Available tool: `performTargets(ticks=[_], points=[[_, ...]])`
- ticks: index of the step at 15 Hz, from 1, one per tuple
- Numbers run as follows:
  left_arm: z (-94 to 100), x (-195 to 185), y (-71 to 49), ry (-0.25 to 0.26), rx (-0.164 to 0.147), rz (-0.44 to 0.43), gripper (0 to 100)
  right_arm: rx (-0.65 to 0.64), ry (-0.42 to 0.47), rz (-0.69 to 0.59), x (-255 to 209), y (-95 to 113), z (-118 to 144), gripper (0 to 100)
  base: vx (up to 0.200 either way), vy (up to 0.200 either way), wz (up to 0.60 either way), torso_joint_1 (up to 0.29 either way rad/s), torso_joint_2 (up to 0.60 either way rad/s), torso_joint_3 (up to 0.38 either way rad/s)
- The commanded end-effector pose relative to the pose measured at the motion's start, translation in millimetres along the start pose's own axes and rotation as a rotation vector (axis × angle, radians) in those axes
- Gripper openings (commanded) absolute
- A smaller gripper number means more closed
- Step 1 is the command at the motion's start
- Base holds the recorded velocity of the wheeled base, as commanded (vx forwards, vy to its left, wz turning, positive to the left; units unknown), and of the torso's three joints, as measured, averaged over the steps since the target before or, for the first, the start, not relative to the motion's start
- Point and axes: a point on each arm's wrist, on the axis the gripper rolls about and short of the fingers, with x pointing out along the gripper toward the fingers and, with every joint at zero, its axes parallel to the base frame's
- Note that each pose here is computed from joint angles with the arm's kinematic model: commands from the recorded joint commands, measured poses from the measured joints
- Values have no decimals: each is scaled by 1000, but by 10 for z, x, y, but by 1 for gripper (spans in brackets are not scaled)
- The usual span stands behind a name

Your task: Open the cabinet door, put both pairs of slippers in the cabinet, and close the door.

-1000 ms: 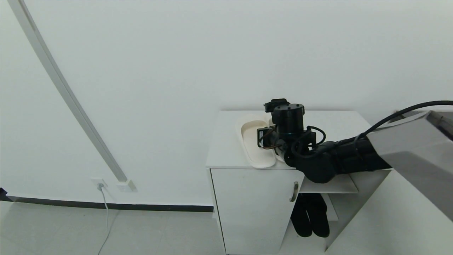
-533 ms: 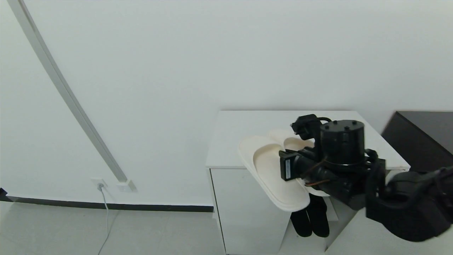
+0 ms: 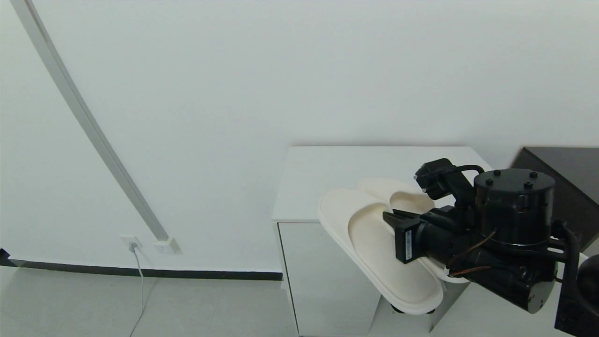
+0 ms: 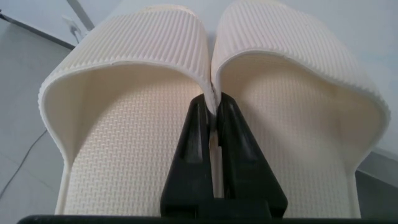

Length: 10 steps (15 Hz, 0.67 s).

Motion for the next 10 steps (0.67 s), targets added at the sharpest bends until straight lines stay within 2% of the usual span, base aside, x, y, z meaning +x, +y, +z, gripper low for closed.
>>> performTargets(ticks=[1,2,10], points=[[0,1,0,1,-1,0,0,-3,3,8,-3,24,-12,0,0,0,0,0,0,0],[0,1,0,1,-1,-1,0,-2,2,8,-6,23,-8,0,0,0,0,0,0,0],[0,1,-1,1,1,-3,0,-11,16,30,-23,86,-52,0,-200,0,0,1,3,5]])
